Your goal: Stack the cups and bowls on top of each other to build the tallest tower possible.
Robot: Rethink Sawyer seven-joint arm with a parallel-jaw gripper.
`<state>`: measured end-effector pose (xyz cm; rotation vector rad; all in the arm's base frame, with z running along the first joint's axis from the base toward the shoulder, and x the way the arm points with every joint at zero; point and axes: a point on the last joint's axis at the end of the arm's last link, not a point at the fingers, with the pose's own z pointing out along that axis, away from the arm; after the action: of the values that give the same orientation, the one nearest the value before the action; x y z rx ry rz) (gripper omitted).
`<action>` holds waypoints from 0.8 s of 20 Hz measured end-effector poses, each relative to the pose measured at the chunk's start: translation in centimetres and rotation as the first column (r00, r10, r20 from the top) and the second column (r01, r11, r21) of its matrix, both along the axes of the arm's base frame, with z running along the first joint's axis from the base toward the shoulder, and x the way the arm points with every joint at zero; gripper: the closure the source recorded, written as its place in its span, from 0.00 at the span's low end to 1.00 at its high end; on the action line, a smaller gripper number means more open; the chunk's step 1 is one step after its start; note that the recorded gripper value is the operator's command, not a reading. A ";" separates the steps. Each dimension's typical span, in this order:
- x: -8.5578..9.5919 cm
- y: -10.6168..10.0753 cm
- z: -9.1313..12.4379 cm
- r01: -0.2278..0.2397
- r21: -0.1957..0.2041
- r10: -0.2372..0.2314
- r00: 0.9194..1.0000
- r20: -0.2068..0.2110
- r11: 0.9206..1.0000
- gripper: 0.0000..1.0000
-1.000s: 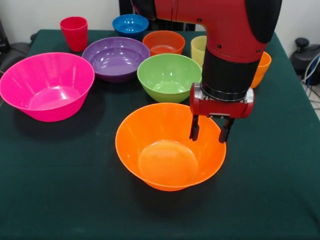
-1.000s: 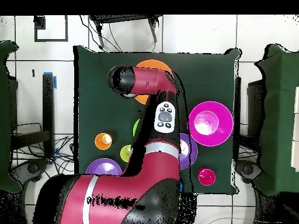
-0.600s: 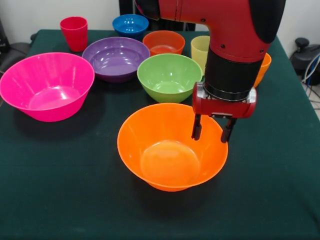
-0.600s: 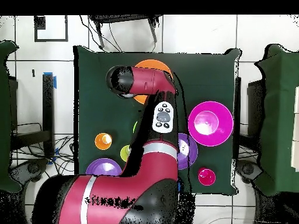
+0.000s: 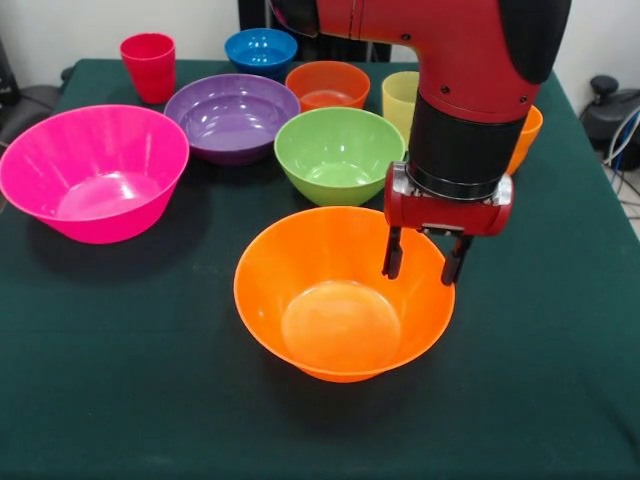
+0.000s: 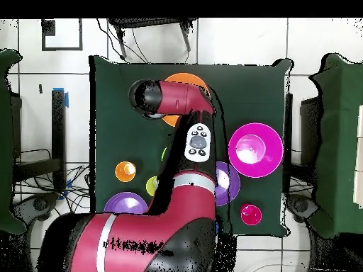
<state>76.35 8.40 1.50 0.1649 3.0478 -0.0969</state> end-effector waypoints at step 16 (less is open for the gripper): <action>1.1 3.3 2.0 -0.048 -0.047 0.051 0.998 0.047 0.998 0.00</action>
<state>77.49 11.72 3.55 0.0872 2.9968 -0.1564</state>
